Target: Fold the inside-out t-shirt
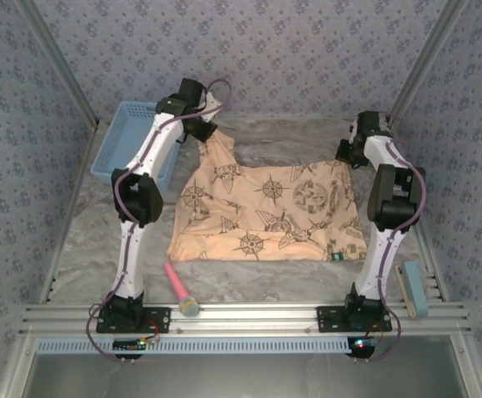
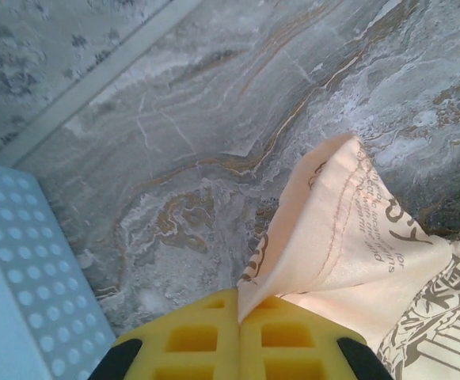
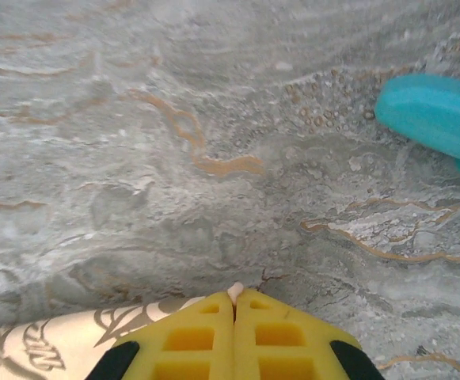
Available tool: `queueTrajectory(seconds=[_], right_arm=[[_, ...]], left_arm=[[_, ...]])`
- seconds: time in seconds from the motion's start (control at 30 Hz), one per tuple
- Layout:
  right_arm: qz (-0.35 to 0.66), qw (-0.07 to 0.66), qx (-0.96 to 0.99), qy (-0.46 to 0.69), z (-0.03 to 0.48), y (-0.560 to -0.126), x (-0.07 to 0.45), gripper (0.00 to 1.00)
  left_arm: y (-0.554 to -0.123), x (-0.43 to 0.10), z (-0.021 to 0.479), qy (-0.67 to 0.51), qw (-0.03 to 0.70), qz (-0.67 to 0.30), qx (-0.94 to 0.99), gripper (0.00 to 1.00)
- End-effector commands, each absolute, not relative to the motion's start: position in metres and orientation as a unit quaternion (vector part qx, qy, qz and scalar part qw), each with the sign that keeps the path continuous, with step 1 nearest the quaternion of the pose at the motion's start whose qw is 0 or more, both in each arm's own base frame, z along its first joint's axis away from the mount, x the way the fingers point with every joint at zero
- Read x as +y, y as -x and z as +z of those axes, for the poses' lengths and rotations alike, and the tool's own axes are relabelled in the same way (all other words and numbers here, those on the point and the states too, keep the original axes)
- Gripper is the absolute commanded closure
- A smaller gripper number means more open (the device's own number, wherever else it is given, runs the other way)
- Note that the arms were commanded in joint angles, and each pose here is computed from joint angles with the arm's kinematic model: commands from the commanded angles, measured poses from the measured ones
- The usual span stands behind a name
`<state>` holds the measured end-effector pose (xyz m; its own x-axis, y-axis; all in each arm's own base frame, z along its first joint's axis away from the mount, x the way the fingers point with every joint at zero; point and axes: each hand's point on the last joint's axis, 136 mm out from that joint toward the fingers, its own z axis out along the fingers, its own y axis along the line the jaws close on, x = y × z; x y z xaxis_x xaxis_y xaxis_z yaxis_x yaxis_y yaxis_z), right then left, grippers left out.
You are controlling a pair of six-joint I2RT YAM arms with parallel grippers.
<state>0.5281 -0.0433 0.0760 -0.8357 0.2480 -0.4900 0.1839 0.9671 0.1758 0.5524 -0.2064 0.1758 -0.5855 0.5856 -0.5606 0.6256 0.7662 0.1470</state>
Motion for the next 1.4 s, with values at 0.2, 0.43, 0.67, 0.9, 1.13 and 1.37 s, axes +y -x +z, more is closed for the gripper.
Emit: queueTrajectory(seconds=[0.2, 0.43, 0.67, 0.9, 1.13, 1.37], right_arm=[[0.058, 0.327, 0.939, -0.085, 0.104, -0.519, -0.037, 1.00], [0.058, 0.324, 0.941, -0.079, 0.100, -0.515, -0.033, 1.00], [0.060, 0.337, 0.937, -0.075, 0.108, -0.515, -0.036, 1.00], [0.070, 0.358, 0.928, -0.073, 0.122, -0.507, -0.032, 1.00], [0.062, 0.354, 0.928, -0.101, 0.131, -0.471, -0.034, 1.00], [0.025, 0.306, 0.938, -0.160, 0.100, -0.397, -0.044, 1.00]], left_arm=[[-0.534, -0.206, 0.205, -0.461, 0.332, 0.086, 0.818, 1.00], [-0.552, -0.203, 0.213, -0.495, 0.356, 0.136, 0.781, 1.00], [-0.565, -0.216, 0.223, -0.513, 0.389, 0.134, 0.754, 1.00], [-0.531, -0.228, 0.238, -0.541, 0.375, 0.053, 0.751, 1.00], [-0.471, -0.220, 0.249, -0.556, 0.345, 0.006, 0.756, 1.00], [-0.357, -0.228, 0.231, -0.576, 0.308, -0.077, 0.753, 1.00]])
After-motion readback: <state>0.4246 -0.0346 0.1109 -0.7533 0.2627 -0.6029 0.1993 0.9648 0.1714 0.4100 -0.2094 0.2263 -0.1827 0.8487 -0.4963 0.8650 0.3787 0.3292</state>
